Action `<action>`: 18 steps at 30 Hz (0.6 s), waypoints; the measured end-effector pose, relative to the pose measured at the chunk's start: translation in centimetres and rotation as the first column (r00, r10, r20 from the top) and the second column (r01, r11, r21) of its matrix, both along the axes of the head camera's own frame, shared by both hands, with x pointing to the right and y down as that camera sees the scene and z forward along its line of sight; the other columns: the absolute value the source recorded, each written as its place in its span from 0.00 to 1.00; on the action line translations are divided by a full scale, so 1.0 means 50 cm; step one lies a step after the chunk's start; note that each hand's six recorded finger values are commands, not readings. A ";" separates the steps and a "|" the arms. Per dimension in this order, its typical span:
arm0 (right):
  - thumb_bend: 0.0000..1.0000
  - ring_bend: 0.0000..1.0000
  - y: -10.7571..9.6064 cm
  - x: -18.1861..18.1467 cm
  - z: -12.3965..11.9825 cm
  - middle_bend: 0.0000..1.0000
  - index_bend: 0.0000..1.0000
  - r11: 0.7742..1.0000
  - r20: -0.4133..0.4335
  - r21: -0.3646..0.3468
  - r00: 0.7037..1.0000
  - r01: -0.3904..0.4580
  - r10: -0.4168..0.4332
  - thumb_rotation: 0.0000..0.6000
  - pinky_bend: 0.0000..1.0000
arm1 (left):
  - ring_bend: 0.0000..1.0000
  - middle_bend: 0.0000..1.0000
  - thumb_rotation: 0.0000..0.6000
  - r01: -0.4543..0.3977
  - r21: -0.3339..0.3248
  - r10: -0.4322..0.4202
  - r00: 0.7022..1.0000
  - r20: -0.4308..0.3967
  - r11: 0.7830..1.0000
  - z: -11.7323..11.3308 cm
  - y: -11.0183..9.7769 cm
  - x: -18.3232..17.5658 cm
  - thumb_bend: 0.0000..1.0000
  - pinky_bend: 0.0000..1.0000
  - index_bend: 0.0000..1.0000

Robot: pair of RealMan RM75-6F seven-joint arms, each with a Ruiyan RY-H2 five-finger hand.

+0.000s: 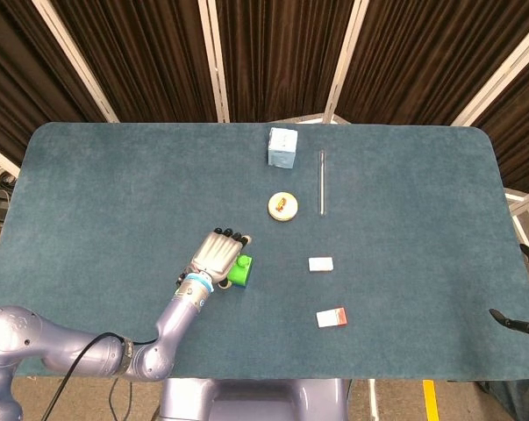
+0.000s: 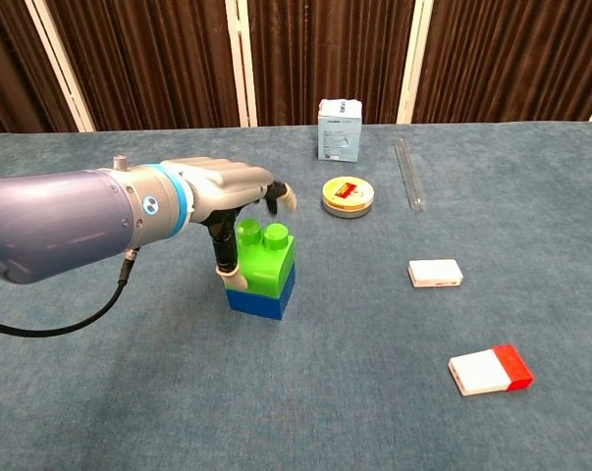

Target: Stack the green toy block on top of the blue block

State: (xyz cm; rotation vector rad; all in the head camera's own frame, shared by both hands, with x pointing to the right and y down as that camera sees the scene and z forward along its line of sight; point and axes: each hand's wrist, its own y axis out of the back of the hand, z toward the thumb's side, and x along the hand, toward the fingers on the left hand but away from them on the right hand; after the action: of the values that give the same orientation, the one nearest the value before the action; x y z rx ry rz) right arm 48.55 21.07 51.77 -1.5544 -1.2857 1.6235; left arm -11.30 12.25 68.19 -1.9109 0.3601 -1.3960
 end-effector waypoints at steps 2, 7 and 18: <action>0.00 0.00 0.000 -0.001 -0.001 0.00 0.03 1.000 0.001 0.002 1.000 0.001 -0.001 1.00 0.00 | 0.00 0.00 1.00 0.001 0.001 -0.001 1.000 -0.012 1.000 -0.006 -0.002 0.000 0.00 0.04 0.00; 0.00 0.00 0.001 -0.003 -0.005 0.00 0.03 1.000 0.005 0.006 1.000 0.006 -0.006 1.00 0.00 | 0.00 0.00 1.00 0.015 0.028 -0.014 0.998 -0.055 0.999 -0.035 -0.015 -0.007 0.00 0.00 0.00; 0.00 0.00 0.004 -0.020 -0.018 0.00 0.03 0.999 0.029 0.023 0.999 0.030 -0.030 1.00 0.00 | 0.00 0.00 1.00 0.109 0.179 -0.094 0.991 -0.090 0.978 -0.126 -0.072 -0.120 0.00 0.00 0.00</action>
State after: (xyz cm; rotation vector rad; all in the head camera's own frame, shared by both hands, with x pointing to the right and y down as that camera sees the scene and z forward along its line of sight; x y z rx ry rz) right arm 47.55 21.28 50.89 -1.5814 -1.2855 1.5677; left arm -17.32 8.65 61.88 -1.8222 0.6130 -1.3039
